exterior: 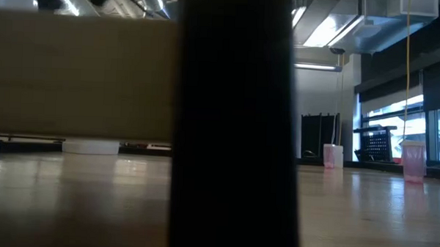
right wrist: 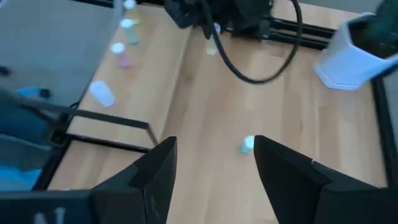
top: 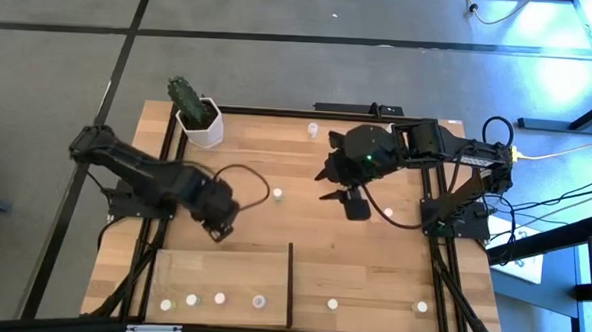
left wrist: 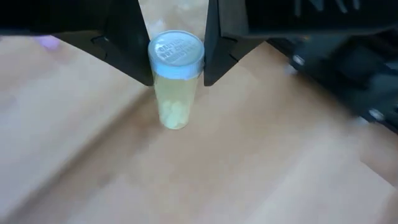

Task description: Pick and place medicine bottles onto shelf by color

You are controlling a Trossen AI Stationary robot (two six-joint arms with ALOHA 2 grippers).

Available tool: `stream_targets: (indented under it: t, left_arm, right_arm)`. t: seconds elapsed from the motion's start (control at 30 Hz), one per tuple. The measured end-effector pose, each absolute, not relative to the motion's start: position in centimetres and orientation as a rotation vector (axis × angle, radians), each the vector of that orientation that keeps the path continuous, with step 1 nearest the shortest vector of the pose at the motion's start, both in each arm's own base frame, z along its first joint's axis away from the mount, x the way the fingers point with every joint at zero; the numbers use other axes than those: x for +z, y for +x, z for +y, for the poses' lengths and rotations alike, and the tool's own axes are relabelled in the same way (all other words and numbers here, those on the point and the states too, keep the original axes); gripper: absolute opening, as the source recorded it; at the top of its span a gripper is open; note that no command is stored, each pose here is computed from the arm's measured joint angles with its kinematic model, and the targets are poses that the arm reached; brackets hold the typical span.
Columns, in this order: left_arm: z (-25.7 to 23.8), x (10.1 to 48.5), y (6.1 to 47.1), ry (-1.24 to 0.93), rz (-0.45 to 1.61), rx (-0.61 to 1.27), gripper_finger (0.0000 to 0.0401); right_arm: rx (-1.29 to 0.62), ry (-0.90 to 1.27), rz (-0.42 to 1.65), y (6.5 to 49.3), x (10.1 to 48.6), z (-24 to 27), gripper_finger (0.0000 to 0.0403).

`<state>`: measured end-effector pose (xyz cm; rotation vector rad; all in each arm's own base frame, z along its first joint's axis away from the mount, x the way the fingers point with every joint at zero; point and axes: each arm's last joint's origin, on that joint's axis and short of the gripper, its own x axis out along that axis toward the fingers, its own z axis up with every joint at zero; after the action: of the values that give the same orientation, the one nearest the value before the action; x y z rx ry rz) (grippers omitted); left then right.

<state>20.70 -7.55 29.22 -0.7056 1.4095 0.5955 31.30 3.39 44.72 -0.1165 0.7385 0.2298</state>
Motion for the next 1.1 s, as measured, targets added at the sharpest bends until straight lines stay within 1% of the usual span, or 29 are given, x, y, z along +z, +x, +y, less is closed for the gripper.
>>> stream_targets:
  t: [0.17, 0.33, 0.47, 0.77, 1.0, 1.1]
  left_arm:
    - [-10.9, 30.8, 19.5, -0.766, 1.383, 0.565, 0.0115]
    - [-13.8, 30.9, 17.6, -0.806, 1.409, 0.571, 0.0115]
    - [-15.8, 30.7, 16.1, -0.783, 1.447, 0.558, 0.0115]
    - [-18.6, 30.6, 12.6, -0.699, 1.496, 0.515, 0.0115]
    - [-20.9, 28.9, 12.0, -0.607, 1.513, 0.531, 0.0115]
    - [-21.7, 28.3, 12.4, -0.611, 1.514, 0.517, 0.0115]
  right_arm:
    - [0.367, -0.131, 0.721, 31.2, 44.8, 3.7, 0.0216]
    - [0.45, -0.133, 0.706, 31.2, 44.8, 4.0, 0.0216]
    - [0.451, -0.132, 0.706, 31.2, 44.8, 4.0, 0.0216]
    - [0.454, -0.135, 0.705, 31.2, 44.8, 4.0, 0.0216]
    - [0.452, -0.132, 0.705, 31.2, 44.8, 4.0, 0.0216]
    - [0.452, -0.132, 0.705, 31.2, 44.8, 4.0, 0.0216]
